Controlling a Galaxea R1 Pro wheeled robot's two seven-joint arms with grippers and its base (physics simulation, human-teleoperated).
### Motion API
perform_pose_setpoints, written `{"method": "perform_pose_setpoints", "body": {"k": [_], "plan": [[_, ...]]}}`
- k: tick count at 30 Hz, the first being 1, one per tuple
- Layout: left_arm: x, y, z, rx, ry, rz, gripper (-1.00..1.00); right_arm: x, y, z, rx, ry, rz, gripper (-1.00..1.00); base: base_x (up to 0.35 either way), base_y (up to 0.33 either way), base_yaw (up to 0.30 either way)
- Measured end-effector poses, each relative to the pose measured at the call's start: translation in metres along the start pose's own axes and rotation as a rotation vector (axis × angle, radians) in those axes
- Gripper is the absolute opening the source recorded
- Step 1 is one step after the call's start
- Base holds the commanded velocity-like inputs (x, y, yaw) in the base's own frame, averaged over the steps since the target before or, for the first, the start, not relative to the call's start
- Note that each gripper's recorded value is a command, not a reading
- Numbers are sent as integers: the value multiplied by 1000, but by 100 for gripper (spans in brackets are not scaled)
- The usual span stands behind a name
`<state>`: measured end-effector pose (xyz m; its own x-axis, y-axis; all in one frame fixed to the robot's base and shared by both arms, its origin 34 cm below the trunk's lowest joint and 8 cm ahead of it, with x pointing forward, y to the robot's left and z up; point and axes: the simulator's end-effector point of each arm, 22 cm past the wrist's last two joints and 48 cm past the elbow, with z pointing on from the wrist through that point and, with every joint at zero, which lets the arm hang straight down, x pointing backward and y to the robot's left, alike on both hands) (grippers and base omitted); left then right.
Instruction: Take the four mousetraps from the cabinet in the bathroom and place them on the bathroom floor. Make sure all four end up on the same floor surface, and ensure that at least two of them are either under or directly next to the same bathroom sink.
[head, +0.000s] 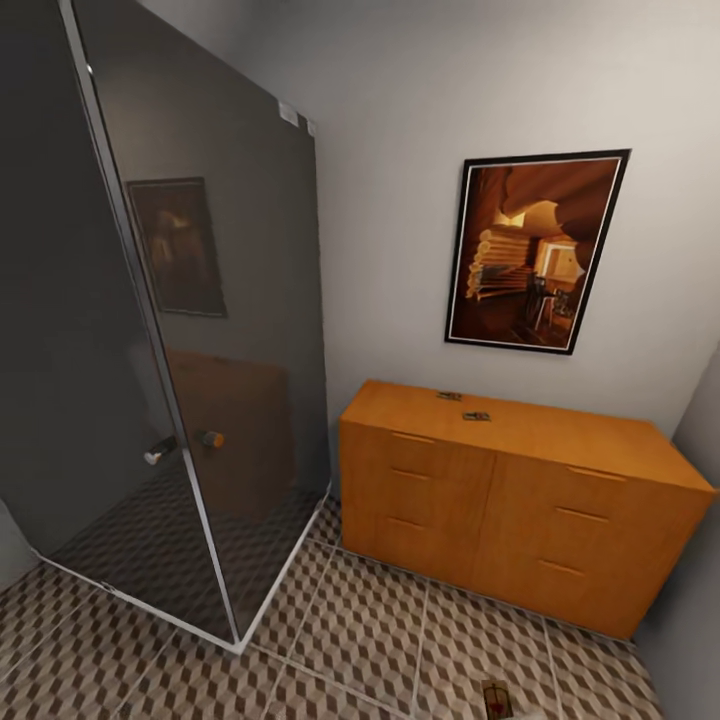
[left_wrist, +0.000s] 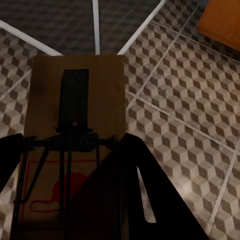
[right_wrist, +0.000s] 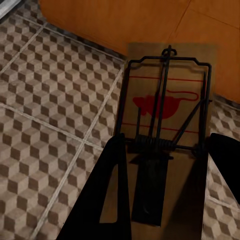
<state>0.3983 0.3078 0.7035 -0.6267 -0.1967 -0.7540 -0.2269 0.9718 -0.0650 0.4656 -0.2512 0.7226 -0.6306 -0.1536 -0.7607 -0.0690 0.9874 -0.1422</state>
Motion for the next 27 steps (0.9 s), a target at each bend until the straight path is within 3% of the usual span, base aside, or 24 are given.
{"method": "perform_pose_setpoints", "body": {"k": [17,27], "plan": [[-1,4,0,-5,-1,1,-100,0,-2,0,8,0,2,-100,0,0,300],[1,-3,0,4,1,-3,-100,0,-11,0,47,-1,4,-100,0,0,300]]}}
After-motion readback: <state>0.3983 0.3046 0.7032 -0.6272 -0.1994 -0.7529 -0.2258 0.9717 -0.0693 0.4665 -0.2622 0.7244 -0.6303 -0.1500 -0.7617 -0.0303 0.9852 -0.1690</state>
